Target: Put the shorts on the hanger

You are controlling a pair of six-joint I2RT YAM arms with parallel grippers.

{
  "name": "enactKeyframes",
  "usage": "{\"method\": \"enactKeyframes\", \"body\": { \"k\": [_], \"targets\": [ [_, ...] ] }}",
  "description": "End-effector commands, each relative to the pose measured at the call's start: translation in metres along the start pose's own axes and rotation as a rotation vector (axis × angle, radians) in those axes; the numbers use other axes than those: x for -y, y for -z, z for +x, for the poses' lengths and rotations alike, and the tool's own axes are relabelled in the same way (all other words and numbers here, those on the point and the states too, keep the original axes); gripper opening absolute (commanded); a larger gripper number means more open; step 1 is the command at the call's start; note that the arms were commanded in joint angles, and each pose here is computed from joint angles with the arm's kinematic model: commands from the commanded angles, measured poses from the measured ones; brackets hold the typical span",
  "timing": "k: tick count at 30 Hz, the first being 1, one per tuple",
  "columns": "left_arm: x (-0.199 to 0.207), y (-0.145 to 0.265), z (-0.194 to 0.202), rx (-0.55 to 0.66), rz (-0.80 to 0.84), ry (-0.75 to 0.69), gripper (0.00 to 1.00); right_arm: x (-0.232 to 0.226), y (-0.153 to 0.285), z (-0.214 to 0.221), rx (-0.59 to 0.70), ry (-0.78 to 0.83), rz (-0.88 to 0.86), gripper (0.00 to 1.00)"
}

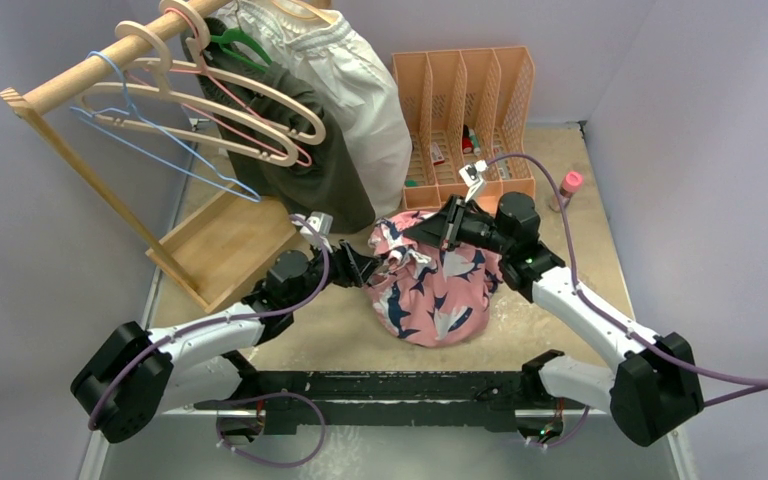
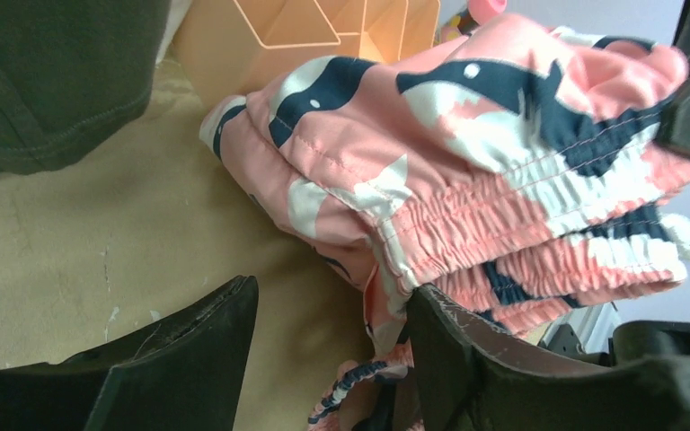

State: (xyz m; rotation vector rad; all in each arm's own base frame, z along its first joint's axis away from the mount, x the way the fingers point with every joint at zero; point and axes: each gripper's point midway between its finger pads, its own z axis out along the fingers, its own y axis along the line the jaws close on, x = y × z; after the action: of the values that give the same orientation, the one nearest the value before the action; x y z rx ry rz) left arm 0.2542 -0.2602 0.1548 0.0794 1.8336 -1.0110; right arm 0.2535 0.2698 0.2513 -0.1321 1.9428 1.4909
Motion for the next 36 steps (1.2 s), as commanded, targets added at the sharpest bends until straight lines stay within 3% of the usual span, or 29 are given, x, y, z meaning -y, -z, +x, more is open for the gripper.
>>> {"method": "enactKeyframes", "body": {
  "k": [1, 10, 12, 13, 14, 16, 17, 25, 29, 36],
  "targets": [
    [0.016, 0.002, -0.041, 0.139, 0.013, -0.018, 0.58, -0.006, -0.004, -0.003, -0.004, 0.049, -0.02, 0.0],
    [0.005, 0.002, -0.028, 0.116, -0.013, -0.011, 0.6, -0.013, -0.013, -0.003, -0.005, 0.04, -0.04, 0.0],
    [0.007, 0.001, -0.028, 0.114, -0.007, 0.0, 0.48, -0.012, -0.016, -0.003, -0.017, 0.042, -0.037, 0.0],
    [0.008, 0.001, -0.03, 0.113, -0.01, 0.001, 0.32, -0.01, -0.016, -0.003, -0.024, 0.041, -0.025, 0.01],
    [0.007, 0.002, -0.032, 0.11, -0.019, -0.002, 0.25, -0.005, -0.017, -0.005, -0.017, 0.035, 0.013, 0.05],
    [0.006, 0.007, -0.038, 0.108, -0.056, -0.002, 0.04, 0.005, -0.021, -0.005, 0.026, 0.026, 0.162, 0.23],
    [0.004, 0.009, -0.041, 0.109, -0.077, 0.001, 0.0, 0.004, -0.025, 0.0, 0.039, 0.04, 0.213, 0.31],
    [-0.014, 0.033, -0.066, 0.163, -0.256, 0.026, 0.0, 0.004, -0.023, 0.039, 0.046, 0.037, 0.36, 0.45],
    [-0.003, 0.034, -0.08, 0.222, -0.231, 0.134, 0.0, 0.001, -0.023, 0.054, 0.047, 0.059, 0.414, 0.47],
    [0.002, 0.027, -0.079, 0.211, -0.224, 0.215, 0.0, -0.013, -0.011, 0.057, 0.089, 0.07, 0.476, 0.54]
  ]
}}
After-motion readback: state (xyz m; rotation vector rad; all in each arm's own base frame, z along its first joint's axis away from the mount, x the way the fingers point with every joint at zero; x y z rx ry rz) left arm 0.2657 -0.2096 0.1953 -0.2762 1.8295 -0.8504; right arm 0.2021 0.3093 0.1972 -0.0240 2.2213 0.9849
